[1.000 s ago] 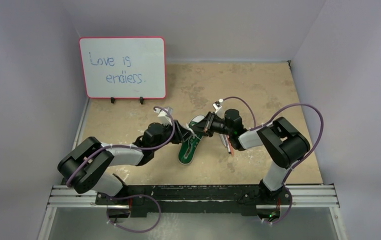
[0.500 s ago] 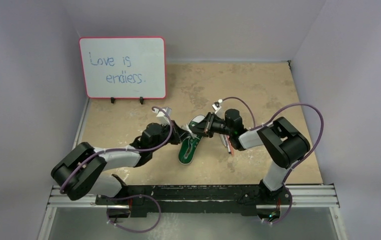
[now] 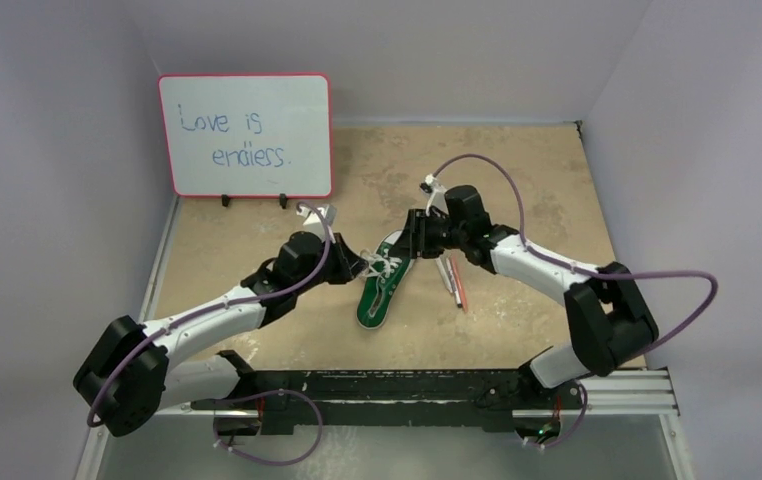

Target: Tie the shoes

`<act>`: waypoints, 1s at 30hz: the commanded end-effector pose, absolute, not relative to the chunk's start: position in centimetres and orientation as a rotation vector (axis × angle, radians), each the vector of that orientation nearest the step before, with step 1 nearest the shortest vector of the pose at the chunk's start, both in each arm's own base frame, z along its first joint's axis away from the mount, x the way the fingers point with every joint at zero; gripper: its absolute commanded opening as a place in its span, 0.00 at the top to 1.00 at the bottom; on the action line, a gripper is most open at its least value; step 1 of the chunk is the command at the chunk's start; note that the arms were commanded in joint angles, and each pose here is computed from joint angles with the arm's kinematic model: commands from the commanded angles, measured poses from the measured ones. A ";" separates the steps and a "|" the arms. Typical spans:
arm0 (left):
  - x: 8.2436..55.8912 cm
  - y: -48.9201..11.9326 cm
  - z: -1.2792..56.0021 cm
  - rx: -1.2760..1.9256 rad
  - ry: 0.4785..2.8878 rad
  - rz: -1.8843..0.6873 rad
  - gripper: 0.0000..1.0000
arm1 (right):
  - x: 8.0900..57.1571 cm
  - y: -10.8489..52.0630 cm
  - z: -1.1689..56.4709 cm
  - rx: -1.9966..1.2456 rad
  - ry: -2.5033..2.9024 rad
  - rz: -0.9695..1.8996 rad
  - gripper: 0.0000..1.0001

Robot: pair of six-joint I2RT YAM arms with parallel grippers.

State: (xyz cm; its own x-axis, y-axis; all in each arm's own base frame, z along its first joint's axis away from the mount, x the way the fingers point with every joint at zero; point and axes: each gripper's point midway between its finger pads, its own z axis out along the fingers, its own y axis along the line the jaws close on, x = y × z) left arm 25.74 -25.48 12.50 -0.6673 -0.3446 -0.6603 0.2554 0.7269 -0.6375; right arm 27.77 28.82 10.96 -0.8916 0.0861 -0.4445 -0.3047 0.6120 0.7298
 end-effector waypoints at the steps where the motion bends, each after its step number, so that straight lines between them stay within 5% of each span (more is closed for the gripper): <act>1: 24.3 -25.8 14.5 0.048 2.176 -0.937 1.00 | 26.6 26.2 11.6 -0.598 2.345 0.839 0.47; 6: 23.5 -26.1 16.9 0.066 2.133 -1.011 1.00 | 23.1 29.3 13.0 -0.872 2.175 0.965 0.45; 23: 23.8 -27.7 18.5 0.060 2.087 -1.116 1.00 | 23.7 33.6 14.6 -0.906 1.936 1.213 0.39; 26: 23.8 -27.8 18.9 0.058 2.074 -1.131 1.00 | 23.8 34.1 15.2 -0.875 1.929 1.249 0.48; 28: 23.8 -27.9 18.9 0.067 2.075 -1.136 1.00 | 23.2 33.6 15.2 -0.840 1.990 1.267 0.93; 30: 23.8 -28.0 18.9 0.081 2.082 -1.131 1.00 | 22.7 31.8 14.5 -0.738 2.118 1.201 1.00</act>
